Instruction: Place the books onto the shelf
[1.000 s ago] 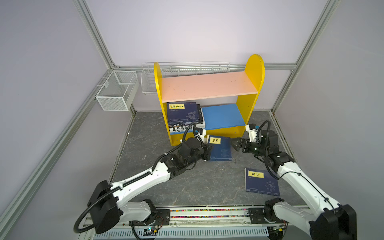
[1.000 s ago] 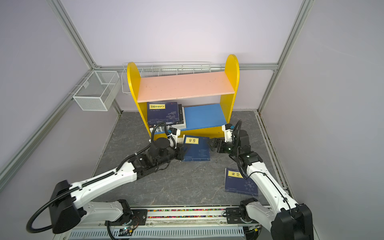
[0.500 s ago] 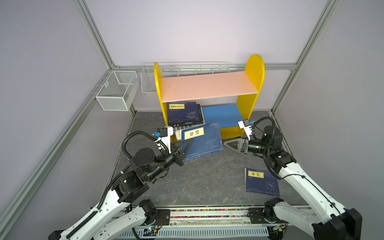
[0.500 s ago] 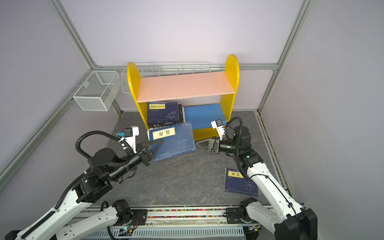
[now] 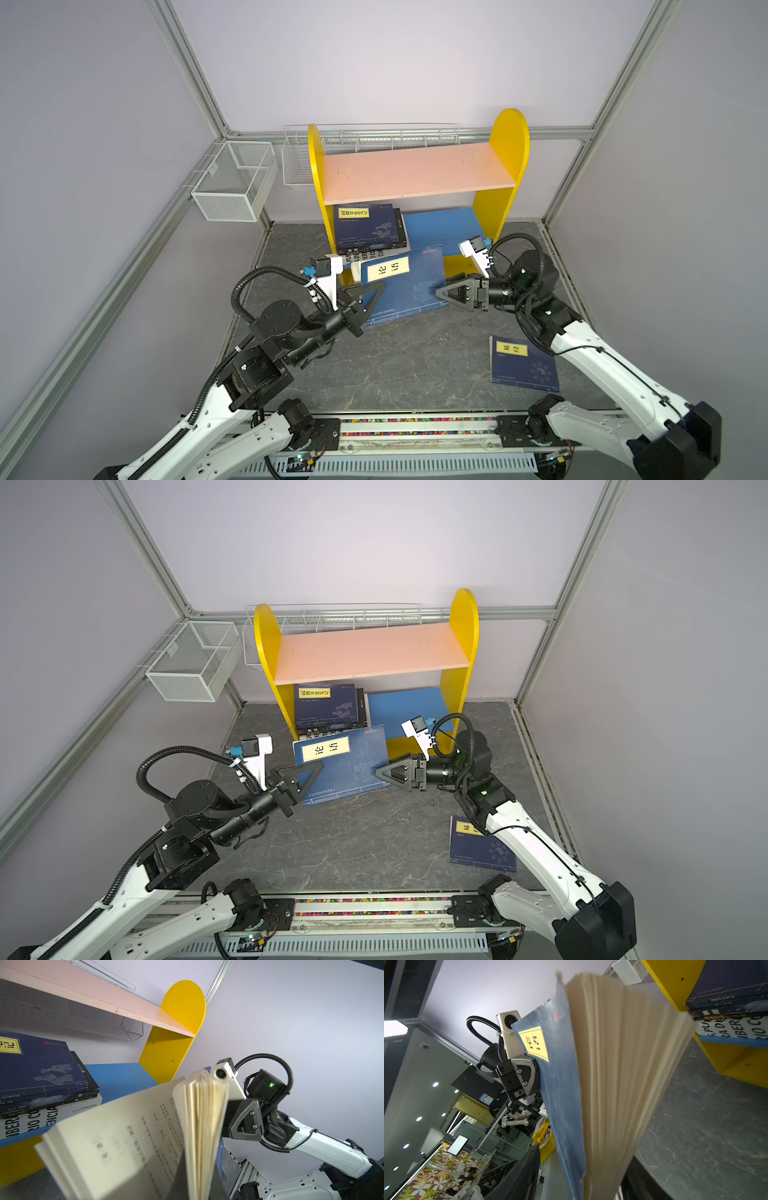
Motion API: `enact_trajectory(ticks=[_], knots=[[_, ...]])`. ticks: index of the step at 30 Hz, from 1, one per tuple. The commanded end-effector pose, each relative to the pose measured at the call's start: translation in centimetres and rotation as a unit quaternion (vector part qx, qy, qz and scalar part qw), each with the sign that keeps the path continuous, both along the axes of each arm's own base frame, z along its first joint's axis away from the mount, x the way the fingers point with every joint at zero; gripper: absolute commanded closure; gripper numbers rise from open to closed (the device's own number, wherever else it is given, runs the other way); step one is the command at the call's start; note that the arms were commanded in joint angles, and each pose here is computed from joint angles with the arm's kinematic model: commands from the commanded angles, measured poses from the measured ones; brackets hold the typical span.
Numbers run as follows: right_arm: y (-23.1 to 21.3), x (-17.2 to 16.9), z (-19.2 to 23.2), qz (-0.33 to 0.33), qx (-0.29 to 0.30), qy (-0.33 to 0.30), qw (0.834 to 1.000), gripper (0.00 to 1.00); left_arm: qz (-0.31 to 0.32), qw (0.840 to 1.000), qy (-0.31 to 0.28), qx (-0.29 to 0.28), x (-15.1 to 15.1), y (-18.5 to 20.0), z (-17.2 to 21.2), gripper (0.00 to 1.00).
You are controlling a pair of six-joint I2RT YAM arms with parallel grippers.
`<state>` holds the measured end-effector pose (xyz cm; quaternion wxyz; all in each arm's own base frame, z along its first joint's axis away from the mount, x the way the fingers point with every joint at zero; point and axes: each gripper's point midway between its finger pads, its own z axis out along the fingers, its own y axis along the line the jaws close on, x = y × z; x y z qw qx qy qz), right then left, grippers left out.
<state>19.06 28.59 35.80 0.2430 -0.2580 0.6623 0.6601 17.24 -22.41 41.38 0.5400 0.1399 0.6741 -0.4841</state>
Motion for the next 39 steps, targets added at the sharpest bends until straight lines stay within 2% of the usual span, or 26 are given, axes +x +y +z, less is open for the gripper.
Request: enact_trajectory(ticks=[1,7,13,15,18,20,24,26,29,32,35,39], knots=[[0.9,-0.8,1.1,0.024,0.013,-0.013,1.000,0.45,0.000,0.999,-0.030,-0.023,-0.3,0.4,1.7,1.00],[1.3,-0.3,0.5,0.014,0.003,0.002,1.000,0.67,0.012,0.999,-0.032,-0.018,0.2,0.6,1.4,1.00],[1.0,0.2,0.5,-0.013,-0.003,0.003,1.000,0.82,0.035,0.999,-0.019,0.000,1.1,0.7,0.1,0.99],[1.0,0.4,0.5,-0.019,-0.004,0.003,1.000,0.85,0.047,0.999,-0.016,0.003,1.3,1.1,-0.1,0.84],[0.9,0.9,0.4,-0.037,-0.008,0.005,0.999,0.91,0.089,0.996,-0.007,0.005,1.9,2.7,-0.4,0.48],[0.9,1.3,0.2,-0.048,-0.013,0.005,0.999,0.92,0.142,0.990,0.011,0.013,2.6,4.7,-1.0,0.29],[0.6,2.0,0.9,-0.065,-0.011,-0.006,0.998,0.93,0.244,0.968,0.058,0.019,3.2,9.3,-3.3,0.07],[0.5,2.4,1.5,-0.069,-0.007,-0.011,0.998,0.93,0.260,0.961,0.083,0.040,3.0,10.1,-4.9,0.00],[0.6,3.0,2.1,-0.072,-0.004,-0.016,0.997,0.93,0.220,0.967,0.114,0.064,2.5,8.7,-6.7,0.01],[0.8,3.4,2.6,-0.068,0.001,-0.019,0.997,0.93,0.152,0.976,0.143,0.066,2.1,5.5,-8.2,0.01],[1.1,3.6,3.0,-0.061,0.011,-0.018,0.998,0.93,0.107,0.982,0.151,0.041,2.4,2.9,-8.5,0.01],[1.4,3.7,3.2,-0.051,0.024,-0.014,0.998,0.93,0.076,0.988,0.137,-0.012,2.9,1.7,-6.4,0.01]])
